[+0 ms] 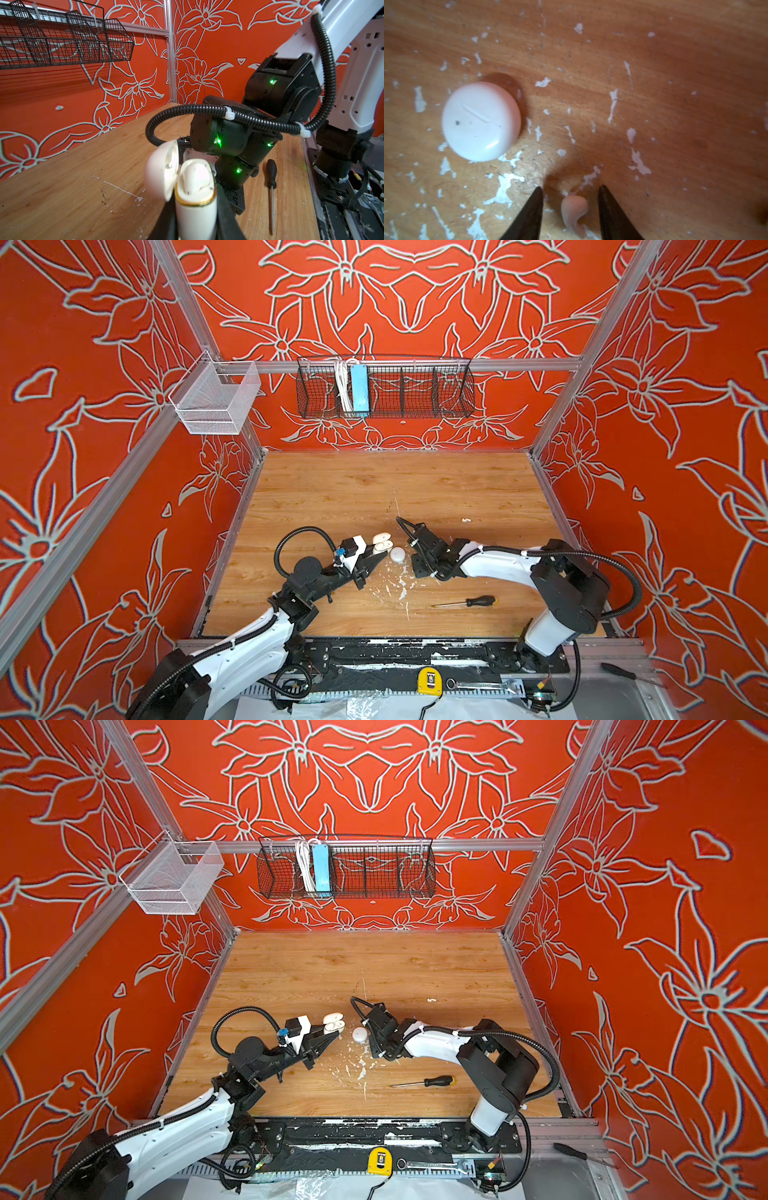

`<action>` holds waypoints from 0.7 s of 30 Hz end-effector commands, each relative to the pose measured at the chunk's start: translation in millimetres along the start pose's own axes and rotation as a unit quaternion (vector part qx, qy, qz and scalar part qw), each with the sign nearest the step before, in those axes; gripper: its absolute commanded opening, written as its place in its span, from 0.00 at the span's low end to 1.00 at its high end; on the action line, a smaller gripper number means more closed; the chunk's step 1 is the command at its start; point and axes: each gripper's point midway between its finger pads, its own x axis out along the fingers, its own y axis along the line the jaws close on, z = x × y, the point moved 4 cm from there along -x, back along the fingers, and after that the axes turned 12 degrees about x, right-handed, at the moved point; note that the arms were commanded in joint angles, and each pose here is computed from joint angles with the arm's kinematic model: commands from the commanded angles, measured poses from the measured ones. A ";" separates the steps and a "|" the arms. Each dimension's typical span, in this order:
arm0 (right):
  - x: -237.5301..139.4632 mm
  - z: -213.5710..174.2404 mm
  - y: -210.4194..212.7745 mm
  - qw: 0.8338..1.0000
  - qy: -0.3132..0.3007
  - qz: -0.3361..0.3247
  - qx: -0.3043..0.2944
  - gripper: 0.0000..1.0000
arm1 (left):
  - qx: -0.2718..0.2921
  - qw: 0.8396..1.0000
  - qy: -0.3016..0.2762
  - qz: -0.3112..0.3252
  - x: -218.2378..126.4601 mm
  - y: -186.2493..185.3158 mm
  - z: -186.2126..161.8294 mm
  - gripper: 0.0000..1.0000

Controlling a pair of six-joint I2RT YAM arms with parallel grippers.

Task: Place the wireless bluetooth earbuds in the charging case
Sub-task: 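Close the right gripper on the white earbud stem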

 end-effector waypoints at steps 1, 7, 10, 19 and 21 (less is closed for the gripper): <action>0.6 -1.2 -15.4 0.998 0.001 -0.057 -0.013 0.41 | 0.016 1.000 -0.024 0.002 1.9 2.9 16.8 0.00; -6.1 0.9 -21.4 0.998 -0.011 -0.066 -0.012 0.32 | 0.016 1.000 -0.023 0.003 1.7 3.2 16.0 0.00; -6.7 0.6 -19.1 0.998 -0.011 -0.055 -0.011 0.32 | 0.017 1.000 -0.023 0.003 1.8 3.3 16.1 0.00; 1.7 -2.9 -14.0 0.999 0.000 -0.043 -0.002 0.26 | 0.017 1.000 -0.023 0.002 1.8 3.1 16.1 0.00; 2.2 -3.4 -12.5 0.999 0.002 -0.038 0.000 0.22 | 0.016 1.000 -0.022 0.002 2.1 3.1 16.1 0.00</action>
